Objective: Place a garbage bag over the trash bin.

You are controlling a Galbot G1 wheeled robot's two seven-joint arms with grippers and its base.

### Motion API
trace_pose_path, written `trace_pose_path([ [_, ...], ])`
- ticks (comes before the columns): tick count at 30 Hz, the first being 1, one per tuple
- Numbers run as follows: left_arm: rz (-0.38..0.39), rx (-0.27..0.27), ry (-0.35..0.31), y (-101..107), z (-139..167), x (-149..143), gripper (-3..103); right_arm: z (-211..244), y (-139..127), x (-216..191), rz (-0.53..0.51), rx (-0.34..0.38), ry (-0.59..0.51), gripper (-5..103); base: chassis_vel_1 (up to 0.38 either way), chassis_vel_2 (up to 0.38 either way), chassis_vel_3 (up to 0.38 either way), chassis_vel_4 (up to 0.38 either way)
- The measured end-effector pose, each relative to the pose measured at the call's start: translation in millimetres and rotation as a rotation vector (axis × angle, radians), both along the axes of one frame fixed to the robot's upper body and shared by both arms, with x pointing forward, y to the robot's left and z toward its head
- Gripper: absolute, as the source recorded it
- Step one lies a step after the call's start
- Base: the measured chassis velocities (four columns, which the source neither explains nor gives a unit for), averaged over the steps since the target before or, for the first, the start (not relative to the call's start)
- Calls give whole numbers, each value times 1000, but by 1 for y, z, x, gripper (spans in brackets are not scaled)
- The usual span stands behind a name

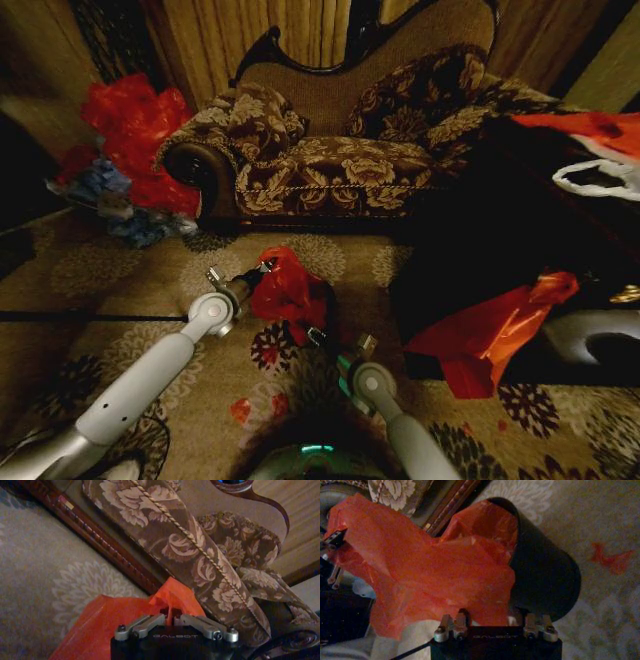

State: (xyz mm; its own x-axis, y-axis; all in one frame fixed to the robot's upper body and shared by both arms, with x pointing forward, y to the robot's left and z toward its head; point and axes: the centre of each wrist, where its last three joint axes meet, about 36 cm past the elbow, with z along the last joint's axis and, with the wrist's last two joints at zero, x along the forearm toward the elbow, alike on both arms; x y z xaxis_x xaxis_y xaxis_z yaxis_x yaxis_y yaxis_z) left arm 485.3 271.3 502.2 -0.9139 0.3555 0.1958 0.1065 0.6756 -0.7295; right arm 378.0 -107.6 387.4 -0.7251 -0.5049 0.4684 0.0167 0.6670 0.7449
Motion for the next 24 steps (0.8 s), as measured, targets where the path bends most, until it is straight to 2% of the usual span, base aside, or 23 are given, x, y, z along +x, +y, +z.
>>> trace_pose_path([
  [8, -1, -34, 19, -3, -4, 1, 0, 1, -11, 4, -64, -54, -57, 31, 0, 0, 0, 0],
  [9, -1, -34, 19, -3, -4, 1, 0, 1, -11, 4, -64, -54, -57, 31, 0, 0, 0, 0],
  [12, 1, -53, 33, -4, -7, 3, 0, 0, -14, 3, -82, -86, -89, 20, 0, 0, 0, 0],
  [13, 1, -53, 33, -4, -7, 3, 0, 0, -14, 3, -82, -86, -89, 20, 0, 0, 0, 0],
  [16, 4, -73, 50, -7, -10, 5, 0, 3, -22, 6, -113, -138, -136, 7, 0, 0, 0, 0],
  [22, 14, -99, 84, -10, -15, 6, 0, 13, -32, 13, -161, -190, -201, 3, 0, 0, 0, 0],
  [24, 22, -110, 116, -13, -20, 6, 0, 14, -35, 16, -183, -212, -229, 0, 0, 0, 0, 0],
])
